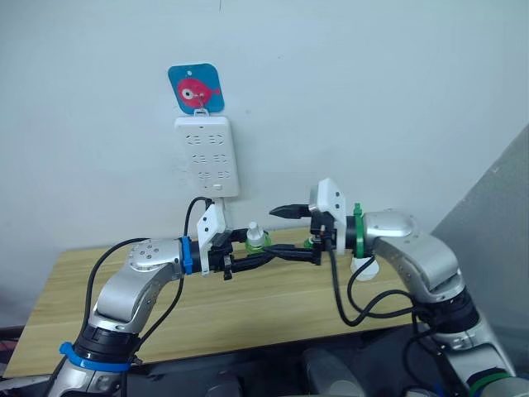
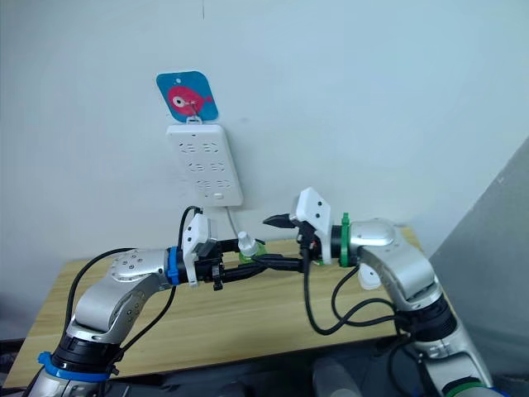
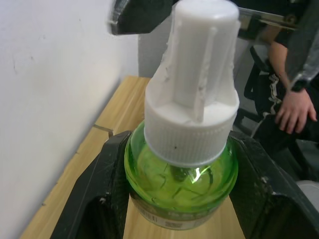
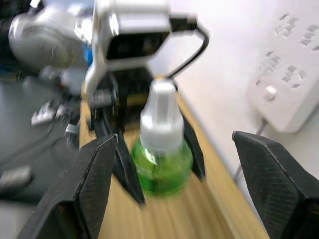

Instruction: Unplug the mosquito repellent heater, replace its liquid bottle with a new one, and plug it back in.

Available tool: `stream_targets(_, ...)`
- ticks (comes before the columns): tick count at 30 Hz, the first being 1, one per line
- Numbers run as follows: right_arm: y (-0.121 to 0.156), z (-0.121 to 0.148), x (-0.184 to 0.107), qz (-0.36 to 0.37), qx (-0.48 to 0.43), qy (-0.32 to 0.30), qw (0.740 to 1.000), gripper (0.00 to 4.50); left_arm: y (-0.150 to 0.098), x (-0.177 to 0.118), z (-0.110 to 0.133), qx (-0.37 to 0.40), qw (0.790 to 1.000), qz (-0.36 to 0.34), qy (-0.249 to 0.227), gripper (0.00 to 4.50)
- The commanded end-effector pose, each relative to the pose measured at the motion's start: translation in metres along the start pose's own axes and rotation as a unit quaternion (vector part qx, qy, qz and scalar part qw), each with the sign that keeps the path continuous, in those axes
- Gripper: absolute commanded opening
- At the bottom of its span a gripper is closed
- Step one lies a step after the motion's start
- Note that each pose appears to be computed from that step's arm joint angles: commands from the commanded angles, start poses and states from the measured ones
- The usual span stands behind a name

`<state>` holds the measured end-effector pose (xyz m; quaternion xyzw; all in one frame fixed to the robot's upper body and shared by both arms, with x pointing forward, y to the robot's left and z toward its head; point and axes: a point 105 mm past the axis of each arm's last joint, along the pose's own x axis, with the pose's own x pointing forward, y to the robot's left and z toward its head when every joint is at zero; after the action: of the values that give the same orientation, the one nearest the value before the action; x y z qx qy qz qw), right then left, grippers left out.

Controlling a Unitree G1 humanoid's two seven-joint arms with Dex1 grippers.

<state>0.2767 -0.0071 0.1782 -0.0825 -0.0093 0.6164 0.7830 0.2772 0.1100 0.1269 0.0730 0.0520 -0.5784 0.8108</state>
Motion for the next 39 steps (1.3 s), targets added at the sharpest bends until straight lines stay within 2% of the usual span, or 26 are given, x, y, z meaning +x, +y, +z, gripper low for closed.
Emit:
stream_targets(1, 0.002, 0.011, 0.010, -0.028, -0.023, -0.013, 0.999, 3.85, 0.004, -0.002, 0.011, 0.025, 1.000, 0.002, -0.017, 2.29)
stream_targets(6, -0.002, 0.006, 0.023, -0.037, -0.028, -0.006, 0.999, 3.85, 0.005, 0.000, 0.012, 0.029, 0.999, 0.000, -0.020, 2.29)
stream_targets(10, -0.013, 0.004, 0.021, -0.043, -0.036, 0.001, 0.998, 3.85, 0.005, 0.001, 0.012, 0.032, 0.999, -0.001, -0.022, 2.29)
stream_targets(20, -0.024, 0.003, -0.022, -0.009, -0.045, 0.049, 0.998, 3.85, 0.006, -0.001, 0.011, 0.035, 0.999, 0.007, -0.020, 2.29)
stream_targets(24, -0.010, 0.000, -0.035, 0.035, -0.044, 0.075, 0.996, 3.85, 0.007, -0.002, 0.010, 0.036, 0.999, 0.011, -0.019, 2.29)
stream_targets(29, 0.003, 0.006, -0.015, 0.031, -0.044, 0.051, 0.997, 3.85, 0.008, -0.002, 0.010, 0.038, 0.999, 0.012, -0.019, 2.29)
stream_targets(39, -0.003, 0.006, 0.025, -0.038, -0.043, 0.026, 0.998, 3.85, 0.005, 0.002, 0.011, 0.046, 0.999, 0.007, -0.021, 2.29)
